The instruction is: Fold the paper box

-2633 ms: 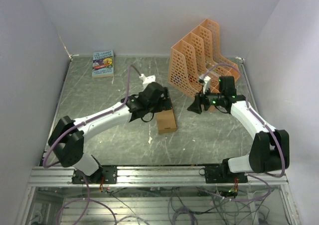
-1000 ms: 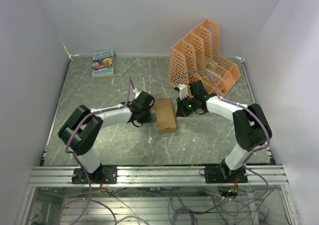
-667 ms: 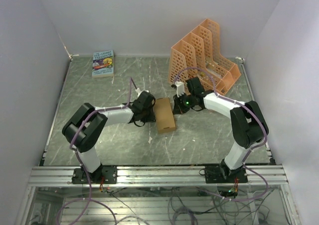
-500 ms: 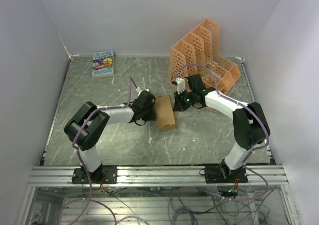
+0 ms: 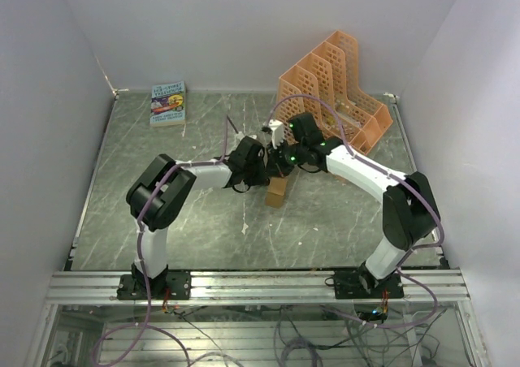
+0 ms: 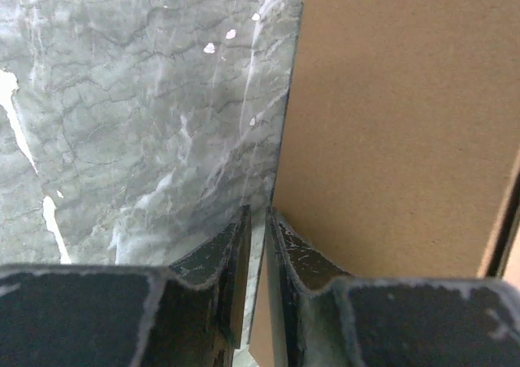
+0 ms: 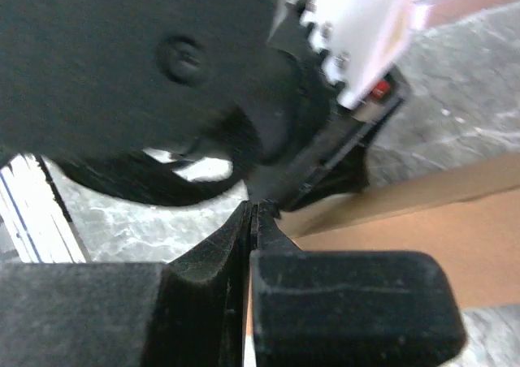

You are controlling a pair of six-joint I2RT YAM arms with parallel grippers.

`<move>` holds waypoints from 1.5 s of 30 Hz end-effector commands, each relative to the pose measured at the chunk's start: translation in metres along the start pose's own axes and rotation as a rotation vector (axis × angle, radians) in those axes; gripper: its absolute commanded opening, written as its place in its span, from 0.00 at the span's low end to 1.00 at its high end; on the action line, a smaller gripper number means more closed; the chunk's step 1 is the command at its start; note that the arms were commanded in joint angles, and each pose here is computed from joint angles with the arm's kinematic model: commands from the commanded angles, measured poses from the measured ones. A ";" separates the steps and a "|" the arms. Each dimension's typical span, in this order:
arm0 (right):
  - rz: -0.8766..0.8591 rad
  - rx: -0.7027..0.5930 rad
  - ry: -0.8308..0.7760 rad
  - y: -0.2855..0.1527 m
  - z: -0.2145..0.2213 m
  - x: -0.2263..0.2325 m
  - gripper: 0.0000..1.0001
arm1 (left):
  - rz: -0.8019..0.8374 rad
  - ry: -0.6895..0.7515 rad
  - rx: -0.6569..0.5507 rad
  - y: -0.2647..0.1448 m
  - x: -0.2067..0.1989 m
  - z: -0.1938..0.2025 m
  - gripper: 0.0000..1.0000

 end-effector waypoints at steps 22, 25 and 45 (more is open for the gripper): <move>0.267 -0.017 -0.092 -0.060 0.037 -0.079 0.00 | 0.121 0.007 -0.061 -0.070 0.021 0.003 0.33; 0.307 0.031 -0.070 -0.046 0.046 -0.095 0.00 | 0.146 0.009 -0.063 -0.061 0.009 0.001 0.33; 0.114 0.061 -0.166 0.034 -0.014 -0.030 0.00 | -0.075 -0.098 -0.109 -0.096 0.046 0.051 0.36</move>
Point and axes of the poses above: each gripper's point midway between its finger pads, its own y axis out along the fingers, its own x axis along the line the jaws close on, z = x × y, the point moved 3 cm from there along -y, back along the fingers, and after that the axes turned 12 degrees about y, right-handed, at the moved point
